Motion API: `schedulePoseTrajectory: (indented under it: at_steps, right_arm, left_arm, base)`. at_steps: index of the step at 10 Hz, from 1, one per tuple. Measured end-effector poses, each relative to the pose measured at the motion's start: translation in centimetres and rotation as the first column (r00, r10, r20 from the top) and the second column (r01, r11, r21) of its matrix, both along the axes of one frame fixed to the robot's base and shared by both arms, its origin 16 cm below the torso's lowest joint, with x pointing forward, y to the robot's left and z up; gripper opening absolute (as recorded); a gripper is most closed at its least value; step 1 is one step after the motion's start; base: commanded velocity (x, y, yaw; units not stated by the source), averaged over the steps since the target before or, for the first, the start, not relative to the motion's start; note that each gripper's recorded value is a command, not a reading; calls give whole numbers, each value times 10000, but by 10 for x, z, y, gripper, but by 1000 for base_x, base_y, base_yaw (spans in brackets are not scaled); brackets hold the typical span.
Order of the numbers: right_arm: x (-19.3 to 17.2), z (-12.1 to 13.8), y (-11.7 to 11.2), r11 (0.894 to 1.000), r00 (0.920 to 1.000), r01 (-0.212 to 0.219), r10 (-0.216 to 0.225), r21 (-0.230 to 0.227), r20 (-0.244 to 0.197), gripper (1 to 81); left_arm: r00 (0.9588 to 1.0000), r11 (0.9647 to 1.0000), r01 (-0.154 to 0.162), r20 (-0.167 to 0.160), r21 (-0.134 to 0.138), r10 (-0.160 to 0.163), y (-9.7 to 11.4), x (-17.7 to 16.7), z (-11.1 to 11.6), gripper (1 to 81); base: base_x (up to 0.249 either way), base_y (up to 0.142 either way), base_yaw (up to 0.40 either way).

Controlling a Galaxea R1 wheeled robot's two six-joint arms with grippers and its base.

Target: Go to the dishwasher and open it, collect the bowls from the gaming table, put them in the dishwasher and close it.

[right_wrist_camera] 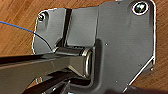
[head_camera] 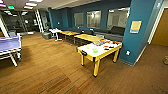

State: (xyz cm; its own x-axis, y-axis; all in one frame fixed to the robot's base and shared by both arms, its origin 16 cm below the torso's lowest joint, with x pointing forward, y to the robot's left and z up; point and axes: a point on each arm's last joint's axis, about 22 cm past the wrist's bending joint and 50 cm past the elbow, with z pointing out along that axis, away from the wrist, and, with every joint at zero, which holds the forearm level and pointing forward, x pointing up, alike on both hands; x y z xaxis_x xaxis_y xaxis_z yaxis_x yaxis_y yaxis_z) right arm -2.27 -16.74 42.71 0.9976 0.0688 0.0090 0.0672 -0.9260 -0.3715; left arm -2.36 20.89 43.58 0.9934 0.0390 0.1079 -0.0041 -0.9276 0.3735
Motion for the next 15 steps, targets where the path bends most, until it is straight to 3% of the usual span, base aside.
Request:
schedulePoseTrajectory:
  at_steps: [13, 15]
  right_arm:
    - [-2, 0, 0, 10000, 10000, -23, 23, 5, -21, 811]
    - [-14, 0, 1, 10000, 9999, -44, 44, 8, -159, 811]
  left_arm:
    - [10000, 10000, -3, 2, -7, 3, 0, 0, 0, 811]
    - [9999, 10000, 1, -165, -3, -1, 0, -16, 0, 811]
  base:
    - [8, 0, -26]
    - [116, 0, 0]
